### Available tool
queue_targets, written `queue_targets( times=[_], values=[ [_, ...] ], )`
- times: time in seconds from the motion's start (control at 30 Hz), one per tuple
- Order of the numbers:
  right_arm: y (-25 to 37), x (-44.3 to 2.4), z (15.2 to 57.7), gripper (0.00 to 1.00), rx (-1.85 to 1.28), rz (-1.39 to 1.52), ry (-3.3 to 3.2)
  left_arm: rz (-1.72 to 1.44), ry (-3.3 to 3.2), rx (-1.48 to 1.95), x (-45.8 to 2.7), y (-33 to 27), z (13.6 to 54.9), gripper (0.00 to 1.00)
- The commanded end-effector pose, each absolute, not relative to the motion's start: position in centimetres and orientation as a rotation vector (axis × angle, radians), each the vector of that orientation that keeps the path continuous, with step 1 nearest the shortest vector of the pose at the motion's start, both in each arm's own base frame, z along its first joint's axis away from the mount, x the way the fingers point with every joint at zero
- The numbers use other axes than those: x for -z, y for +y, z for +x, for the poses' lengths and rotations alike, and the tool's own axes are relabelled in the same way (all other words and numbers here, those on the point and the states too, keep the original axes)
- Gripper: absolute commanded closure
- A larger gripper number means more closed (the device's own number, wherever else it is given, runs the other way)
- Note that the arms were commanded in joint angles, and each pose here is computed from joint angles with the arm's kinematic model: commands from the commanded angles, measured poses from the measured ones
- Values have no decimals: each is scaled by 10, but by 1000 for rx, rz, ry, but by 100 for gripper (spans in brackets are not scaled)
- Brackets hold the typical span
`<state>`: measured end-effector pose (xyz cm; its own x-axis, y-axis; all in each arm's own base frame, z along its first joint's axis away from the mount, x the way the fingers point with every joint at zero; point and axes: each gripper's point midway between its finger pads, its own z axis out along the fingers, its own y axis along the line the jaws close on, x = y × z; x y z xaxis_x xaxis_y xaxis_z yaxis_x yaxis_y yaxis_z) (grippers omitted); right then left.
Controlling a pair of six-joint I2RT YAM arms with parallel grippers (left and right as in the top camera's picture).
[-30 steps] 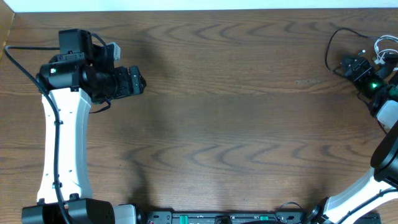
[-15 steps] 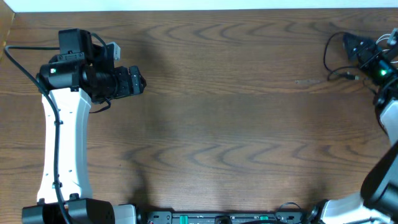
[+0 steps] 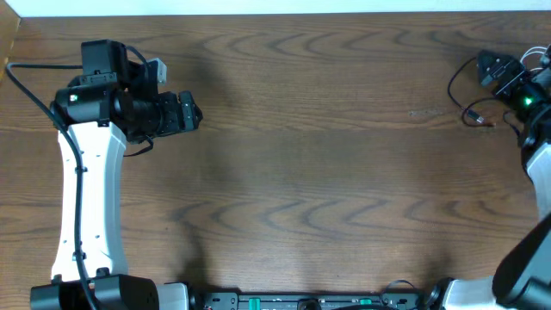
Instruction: Untangle cables
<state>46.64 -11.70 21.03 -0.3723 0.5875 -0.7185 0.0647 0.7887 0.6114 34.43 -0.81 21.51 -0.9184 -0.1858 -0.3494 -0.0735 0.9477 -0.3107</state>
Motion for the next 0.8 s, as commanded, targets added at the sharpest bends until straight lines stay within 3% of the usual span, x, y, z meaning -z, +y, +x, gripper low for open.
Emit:
queue_targets(
  times=[0.0, 0.1, 0.27, 0.37, 0.53, 0.77],
  values=[
    [-132, -206, 489, 1, -481, 388, 1822, -187, 2708, 429, -219, -9, 344, 9],
    [-140, -220, 505, 1, -401, 262, 1703, -187, 2708, 428, -219, -9, 344, 9],
    [-140, -168, 511, 1, -440, 316, 1804, -192, 2709, 430, -219, -9, 344, 9],
    [-148, -104, 489, 1, -452, 579, 2017, -192, 2708, 430, -219, -9, 344, 8],
    [-190, -37, 429, 1, -218, 1210, 2133, -192, 2708, 430, -219, -9, 344, 9],
    [-193, -32, 386, 1, -117, 1415, 2187, -192, 2708, 429, -219, -9, 344, 9]
  ],
)
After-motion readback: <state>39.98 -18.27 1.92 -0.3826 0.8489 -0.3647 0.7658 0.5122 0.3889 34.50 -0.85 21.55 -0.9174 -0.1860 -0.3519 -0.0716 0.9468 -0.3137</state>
